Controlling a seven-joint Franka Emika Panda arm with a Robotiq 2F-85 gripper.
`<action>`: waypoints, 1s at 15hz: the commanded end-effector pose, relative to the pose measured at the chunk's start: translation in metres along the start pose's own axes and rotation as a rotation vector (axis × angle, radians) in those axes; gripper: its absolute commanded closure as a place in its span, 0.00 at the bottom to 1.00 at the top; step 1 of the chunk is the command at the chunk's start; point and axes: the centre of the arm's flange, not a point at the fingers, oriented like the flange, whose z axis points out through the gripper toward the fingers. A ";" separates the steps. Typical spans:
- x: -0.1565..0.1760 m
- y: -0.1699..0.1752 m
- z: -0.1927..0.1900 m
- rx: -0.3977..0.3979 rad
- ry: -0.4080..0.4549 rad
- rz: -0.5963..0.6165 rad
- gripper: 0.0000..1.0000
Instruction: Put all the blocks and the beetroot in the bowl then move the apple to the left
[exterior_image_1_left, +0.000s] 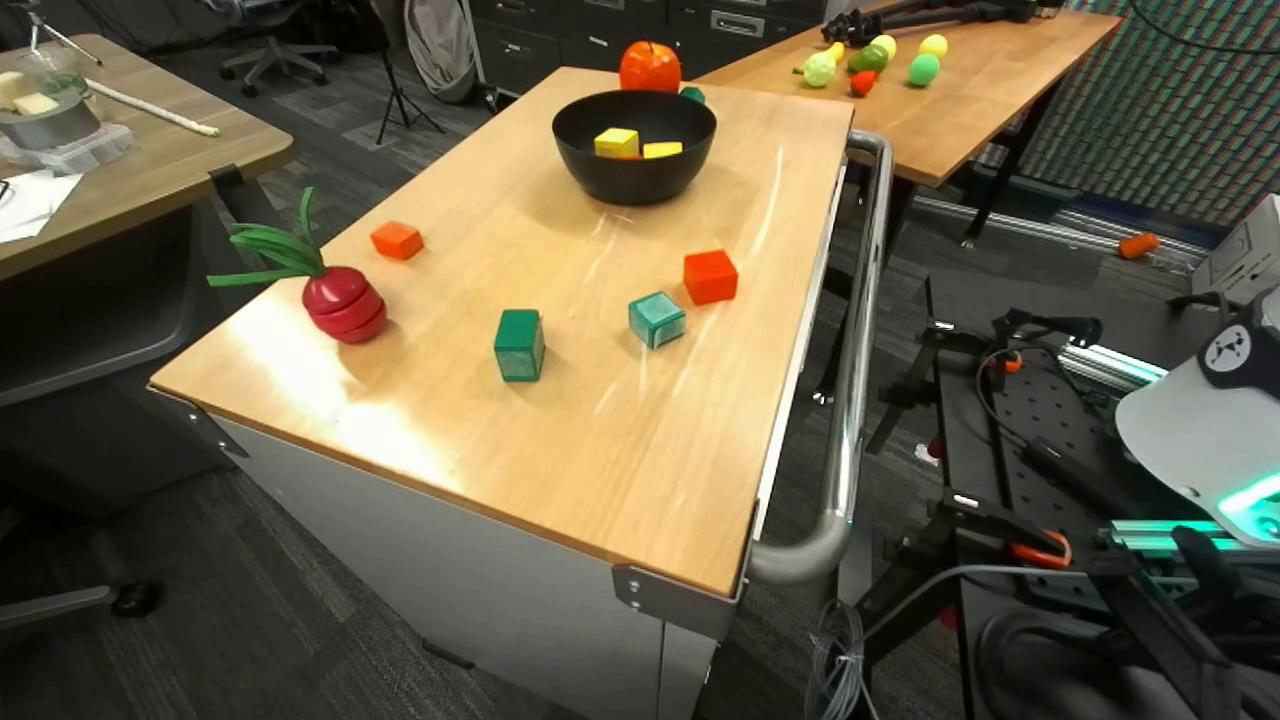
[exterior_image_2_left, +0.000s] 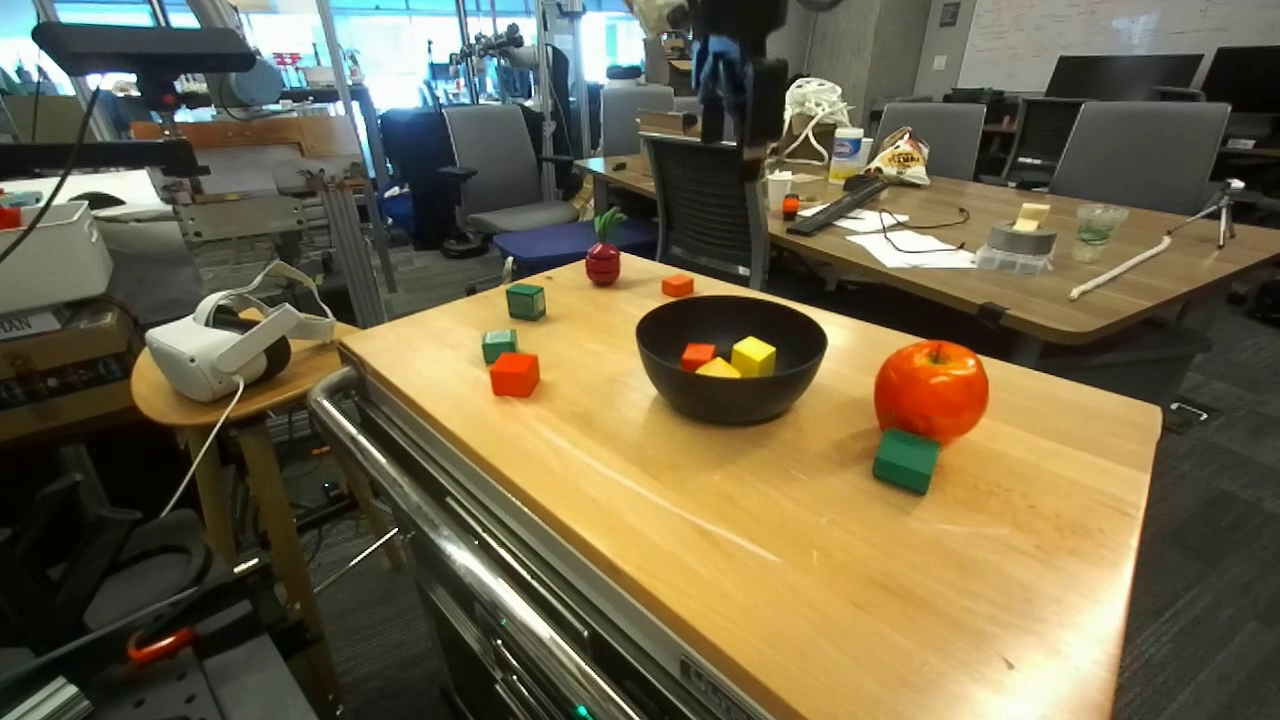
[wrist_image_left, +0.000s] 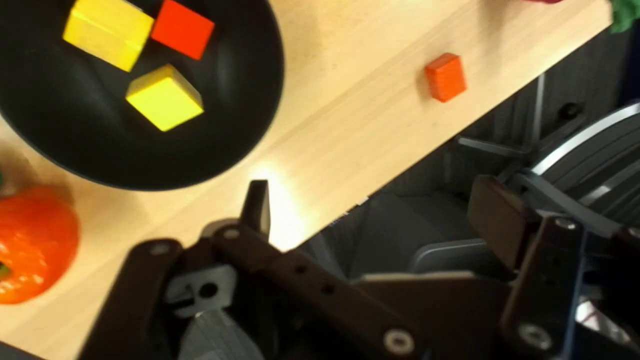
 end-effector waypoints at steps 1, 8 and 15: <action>-0.002 -0.067 -0.011 0.045 -0.051 -0.187 0.00; -0.024 -0.096 0.015 0.070 -0.119 -0.239 0.00; -0.001 -0.099 0.054 0.023 -0.101 -0.373 0.00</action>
